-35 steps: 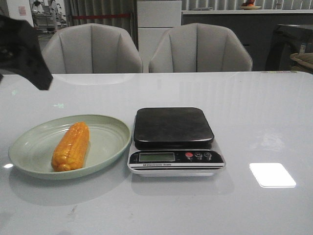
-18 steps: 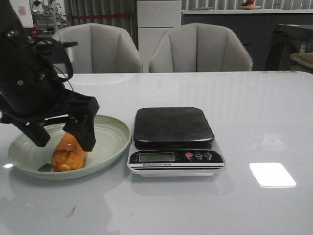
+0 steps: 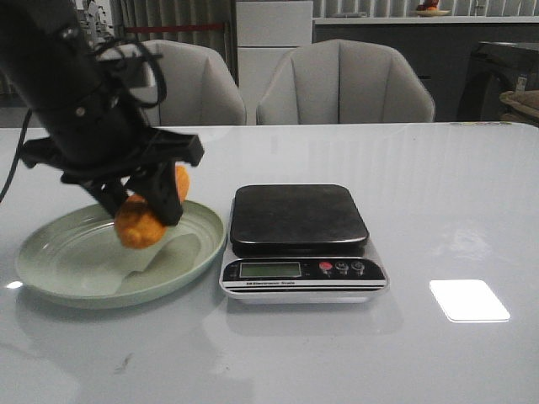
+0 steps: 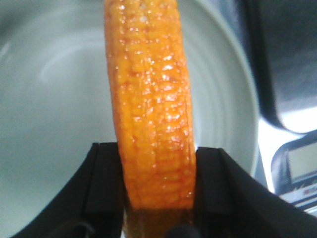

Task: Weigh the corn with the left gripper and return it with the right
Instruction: 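Lift the corn with the left gripper and carry it over the scale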

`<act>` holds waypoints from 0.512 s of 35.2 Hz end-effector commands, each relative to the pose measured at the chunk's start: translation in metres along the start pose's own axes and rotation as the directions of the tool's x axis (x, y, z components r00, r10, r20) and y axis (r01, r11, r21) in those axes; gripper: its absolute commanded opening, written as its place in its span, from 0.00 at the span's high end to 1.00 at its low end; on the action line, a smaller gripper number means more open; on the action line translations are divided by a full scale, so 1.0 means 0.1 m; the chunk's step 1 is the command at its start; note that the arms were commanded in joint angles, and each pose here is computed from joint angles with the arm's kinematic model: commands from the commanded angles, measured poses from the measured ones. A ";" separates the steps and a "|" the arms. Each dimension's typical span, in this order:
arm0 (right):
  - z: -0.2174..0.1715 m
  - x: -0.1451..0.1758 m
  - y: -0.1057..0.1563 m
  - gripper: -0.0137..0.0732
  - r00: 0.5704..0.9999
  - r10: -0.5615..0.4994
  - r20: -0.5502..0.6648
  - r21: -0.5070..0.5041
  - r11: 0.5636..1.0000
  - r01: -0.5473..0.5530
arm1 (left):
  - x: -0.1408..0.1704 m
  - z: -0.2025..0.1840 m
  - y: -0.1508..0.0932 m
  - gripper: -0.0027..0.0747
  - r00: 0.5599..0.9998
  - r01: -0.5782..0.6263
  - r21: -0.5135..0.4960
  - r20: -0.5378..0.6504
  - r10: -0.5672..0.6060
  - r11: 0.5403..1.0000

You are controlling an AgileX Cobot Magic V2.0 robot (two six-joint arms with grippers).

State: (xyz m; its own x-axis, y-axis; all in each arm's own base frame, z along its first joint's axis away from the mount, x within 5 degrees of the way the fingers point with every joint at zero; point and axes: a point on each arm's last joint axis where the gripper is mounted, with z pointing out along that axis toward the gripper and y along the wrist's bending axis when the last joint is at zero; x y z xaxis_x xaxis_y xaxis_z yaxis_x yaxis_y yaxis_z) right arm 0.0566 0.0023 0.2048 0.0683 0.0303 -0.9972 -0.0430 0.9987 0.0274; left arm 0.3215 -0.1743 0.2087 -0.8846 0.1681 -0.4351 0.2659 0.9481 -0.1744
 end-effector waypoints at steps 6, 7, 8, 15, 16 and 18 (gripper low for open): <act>-0.02 -0.05 0.00 0.60 0.996 -0.013 0.087 0.000 1.000 0.013 | -0.38 -0.37 -0.45 0.80 0.962 -0.027 0.146 0.271 -0.014 0.989; -0.02 -0.05 0.00 0.60 0.996 -0.013 0.087 0.000 1.000 0.013 | -0.38 -0.38 -0.51 0.80 0.957 -0.037 0.159 0.290 -0.011 0.987; -0.02 -0.05 0.00 0.60 0.996 -0.013 0.087 0.000 1.000 0.013 | -0.39 -0.39 -0.56 0.80 0.950 -0.041 0.175 0.311 -0.016 0.984; -0.02 -0.05 0.00 0.60 0.996 -0.013 0.087 0.000 1.000 0.013 | -0.39 -0.29 -0.86 0.80 0.949 -0.076 0.225 0.316 0.001 0.971; -0.02 -0.05 0.00 0.60 0.996 -0.013 0.087 0.000 1.000 0.013 | -0.39 -0.24 -0.90 0.80 0.951 -0.083 0.228 0.309 0.009 0.970; -0.02 -0.05 0.00 0.60 0.996 -0.013 0.087 0.000 1.000 0.013 | -0.39 -0.17 -0.96 0.78 0.954 -0.090 0.232 0.299 0.017 0.969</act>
State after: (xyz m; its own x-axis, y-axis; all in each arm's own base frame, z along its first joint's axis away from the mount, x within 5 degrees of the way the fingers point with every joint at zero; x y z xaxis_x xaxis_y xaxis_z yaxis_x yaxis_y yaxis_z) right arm 0.0566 0.0023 0.2048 0.0683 0.0293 -0.9972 -0.0429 0.9987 0.0264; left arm 0.3224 -0.2574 0.2294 -0.7833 0.1536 -0.6023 0.3987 0.8676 -0.2972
